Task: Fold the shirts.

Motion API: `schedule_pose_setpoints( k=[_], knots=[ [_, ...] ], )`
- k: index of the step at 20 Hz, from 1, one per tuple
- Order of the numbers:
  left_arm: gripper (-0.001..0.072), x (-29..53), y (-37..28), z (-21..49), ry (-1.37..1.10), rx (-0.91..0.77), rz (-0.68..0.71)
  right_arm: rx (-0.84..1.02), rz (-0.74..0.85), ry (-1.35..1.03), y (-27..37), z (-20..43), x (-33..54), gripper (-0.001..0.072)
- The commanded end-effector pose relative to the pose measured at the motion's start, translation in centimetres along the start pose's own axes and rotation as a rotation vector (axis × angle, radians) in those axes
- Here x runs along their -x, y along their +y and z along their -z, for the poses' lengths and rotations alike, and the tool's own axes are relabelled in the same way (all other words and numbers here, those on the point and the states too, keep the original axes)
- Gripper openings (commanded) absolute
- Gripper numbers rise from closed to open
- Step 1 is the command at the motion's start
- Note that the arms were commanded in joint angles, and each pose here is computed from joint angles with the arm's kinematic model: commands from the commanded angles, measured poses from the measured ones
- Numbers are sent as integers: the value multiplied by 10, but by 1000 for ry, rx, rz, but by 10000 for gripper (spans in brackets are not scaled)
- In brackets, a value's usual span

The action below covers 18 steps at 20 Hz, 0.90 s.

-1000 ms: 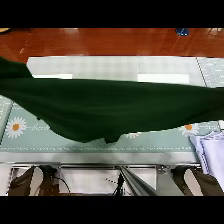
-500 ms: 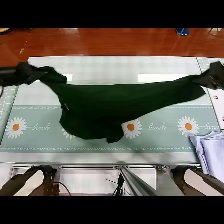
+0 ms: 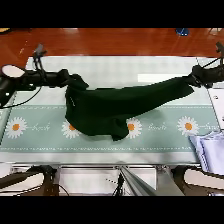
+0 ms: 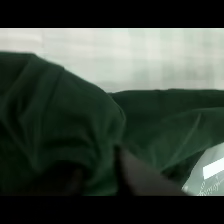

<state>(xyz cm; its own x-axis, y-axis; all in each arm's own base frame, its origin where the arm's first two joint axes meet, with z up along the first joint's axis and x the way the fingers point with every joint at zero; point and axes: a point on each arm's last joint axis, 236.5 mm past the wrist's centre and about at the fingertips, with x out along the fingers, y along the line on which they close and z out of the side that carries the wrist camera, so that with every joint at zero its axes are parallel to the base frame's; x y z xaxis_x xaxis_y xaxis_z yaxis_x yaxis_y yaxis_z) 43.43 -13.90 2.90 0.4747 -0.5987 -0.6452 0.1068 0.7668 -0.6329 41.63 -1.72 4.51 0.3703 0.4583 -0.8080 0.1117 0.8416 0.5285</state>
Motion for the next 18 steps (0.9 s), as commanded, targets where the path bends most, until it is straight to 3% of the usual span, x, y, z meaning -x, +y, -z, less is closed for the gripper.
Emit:
schedule_pose_setpoints(
  k=[1,5,9,11,13,18],
  knots=[
    [432,-9,9,15,78,30,11,40,53,12,-20,-1,-10,19],
    [432,66,17,15,207,182,44,41,54,7,-20,-3,-10,19],
    [433,121,57,76,371,190,-105,40,49,30,-19,3,-10,19],
    [449,114,50,123,437,246,-72,41,49,30,-19,3,-10,19],
    [597,98,41,178,549,324,-17,40,49,30,-19,3,-10,19],
    [604,44,27,239,567,409,47,44,49,29,-19,3,-10,19]
  ],
)
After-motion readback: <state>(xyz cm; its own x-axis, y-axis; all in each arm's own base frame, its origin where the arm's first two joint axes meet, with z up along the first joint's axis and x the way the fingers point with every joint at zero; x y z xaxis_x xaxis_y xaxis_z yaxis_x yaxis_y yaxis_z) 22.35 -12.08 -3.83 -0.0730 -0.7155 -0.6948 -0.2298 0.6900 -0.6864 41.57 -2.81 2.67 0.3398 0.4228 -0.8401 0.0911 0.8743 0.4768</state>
